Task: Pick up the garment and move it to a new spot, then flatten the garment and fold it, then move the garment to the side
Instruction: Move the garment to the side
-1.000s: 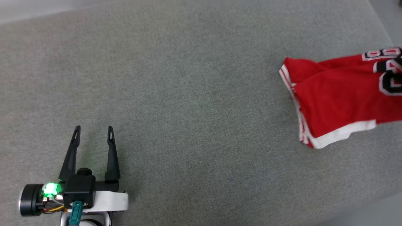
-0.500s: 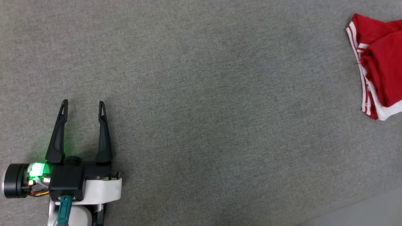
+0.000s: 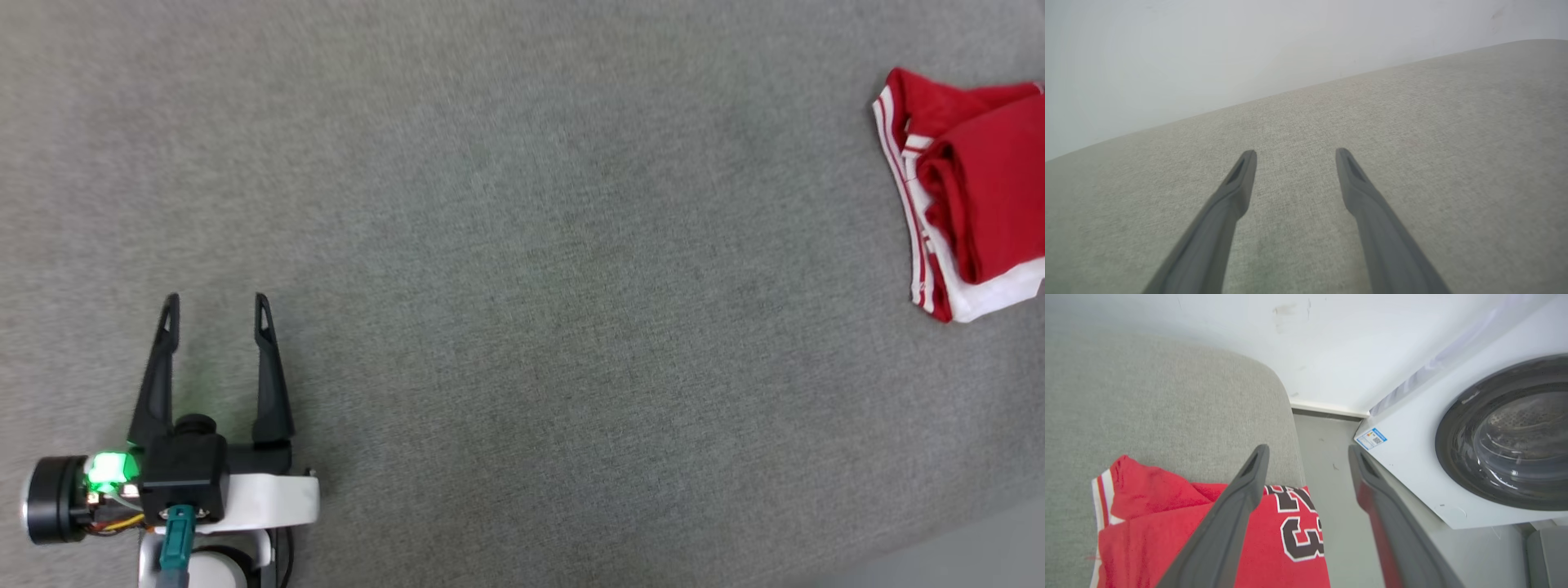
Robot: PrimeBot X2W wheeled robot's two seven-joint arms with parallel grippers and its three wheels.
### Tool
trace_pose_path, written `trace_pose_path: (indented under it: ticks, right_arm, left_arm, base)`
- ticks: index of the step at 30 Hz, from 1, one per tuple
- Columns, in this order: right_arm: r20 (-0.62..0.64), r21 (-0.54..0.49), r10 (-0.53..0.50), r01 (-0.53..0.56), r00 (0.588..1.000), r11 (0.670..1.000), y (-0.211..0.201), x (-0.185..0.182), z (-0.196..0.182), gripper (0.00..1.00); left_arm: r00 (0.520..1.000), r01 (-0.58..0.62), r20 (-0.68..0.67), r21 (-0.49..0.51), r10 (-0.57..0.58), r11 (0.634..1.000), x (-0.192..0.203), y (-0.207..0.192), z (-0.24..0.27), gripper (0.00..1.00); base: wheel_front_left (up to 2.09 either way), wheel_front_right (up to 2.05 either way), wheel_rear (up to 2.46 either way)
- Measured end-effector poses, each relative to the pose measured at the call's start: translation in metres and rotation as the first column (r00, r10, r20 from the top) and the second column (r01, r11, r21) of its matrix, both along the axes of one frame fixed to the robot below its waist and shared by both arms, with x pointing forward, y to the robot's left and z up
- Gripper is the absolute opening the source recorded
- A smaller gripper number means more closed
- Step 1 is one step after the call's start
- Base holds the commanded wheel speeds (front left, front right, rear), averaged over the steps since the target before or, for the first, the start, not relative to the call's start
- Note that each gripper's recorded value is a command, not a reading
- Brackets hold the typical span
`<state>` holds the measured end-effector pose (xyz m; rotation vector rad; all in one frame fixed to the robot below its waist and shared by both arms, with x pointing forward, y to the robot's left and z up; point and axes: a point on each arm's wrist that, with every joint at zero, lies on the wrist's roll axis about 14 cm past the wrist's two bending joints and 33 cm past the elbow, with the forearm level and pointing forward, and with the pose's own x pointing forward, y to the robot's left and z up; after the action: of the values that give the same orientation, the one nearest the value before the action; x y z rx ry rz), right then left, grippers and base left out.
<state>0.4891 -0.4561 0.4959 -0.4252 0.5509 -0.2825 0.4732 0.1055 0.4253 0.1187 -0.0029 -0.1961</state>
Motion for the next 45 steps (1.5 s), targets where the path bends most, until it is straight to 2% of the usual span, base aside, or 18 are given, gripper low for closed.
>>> trace_pose_path:
  ticks: [3, 8, 12, 16, 17, 23, 29, 34, 42, 45]
  right_arm:
    - [0.176, -0.041, 0.085, -0.079, 0.981, 0.996, 0.014, 0.013, 0.035, 1.0]
    - [0.426, -0.082, 0.202, -0.184, 0.882, 0.979, 0.049, 0.022, 0.083, 1.0]
    - [0.531, -0.086, 0.284, -0.283, 0.799, 0.955, 0.094, 0.022, 0.103, 1.0]
    - [0.645, -0.113, 0.355, -0.375, 0.677, 0.92, 0.142, 0.013, 0.133, 1.0]
    - [0.663, -0.107, 0.36, -0.393, 0.656, 0.913, 0.152, 0.009, 0.134, 1.0]
    - [0.742, -0.03, 0.331, -0.464, 0.583, 0.885, 0.203, -0.018, 0.127, 1.0]
    - [0.756, 0.073, 0.286, -0.509, 0.59, 0.858, 0.239, -0.045, 0.101, 1.0]
    - [0.739, 0.135, 0.273, -0.532, 0.616, 0.836, 0.263, -0.073, 0.078, 1.0]
    - [0.696, 0.255, 0.198, -0.495, 0.69, 0.831, 0.273, -0.119, 0.042, 1.0]
    - [0.695, 0.265, 0.19, -0.493, 0.693, 0.829, 0.275, -0.126, 0.04, 1.0]
  left_arm:
    - [1.0, -0.014, 0.014, -0.004, 0.014, 1.0, -0.008, 0.002, 0.012, 1.0]
    - [0.998, -0.056, 0.038, -0.011, 0.056, 0.998, -0.025, 0.011, 0.033, 1.0]
    - [0.994, -0.093, 0.047, -0.018, 0.094, 0.995, -0.043, 0.02, 0.046, 1.0]
    - [0.988, -0.14, 0.062, -0.018, 0.141, 0.99, -0.059, 0.034, 0.057, 1.0]
    - [0.987, -0.147, 0.063, -0.02, 0.148, 0.989, -0.063, 0.036, 0.06, 1.0]
    - [0.979, -0.185, 0.081, -0.023, 0.186, 0.982, -0.082, 0.049, 0.071, 1.0]
    - [0.97, -0.22, 0.099, -0.027, 0.222, 0.975, -0.098, 0.06, 0.08, 1.0]
    - [0.964, -0.243, 0.106, -0.029, 0.245, 0.97, -0.112, 0.067, 0.084, 1.0]
    - [0.957, -0.265, 0.112, -0.032, 0.267, 0.964, -0.133, 0.076, 0.087, 1.0]
    - [0.957, -0.268, 0.109, -0.032, 0.27, 0.963, -0.137, 0.077, 0.087, 1.0]
  base:
    - [0.0, 0.0, 0.0]
    - [0.0, 0.0, 0.0]
    - [0.0, 0.0, 0.0]
    - [0.0, 0.0, 0.0]
    - [0.0, 0.0, 0.0]
    - [0.0, 0.0, 0.0]
    - [0.0, 0.0, 0.0]
    - [0.0, 0.0, 0.0]
    - [0.0, 0.0, 0.0]
    - [0.0, 0.0, 0.0]
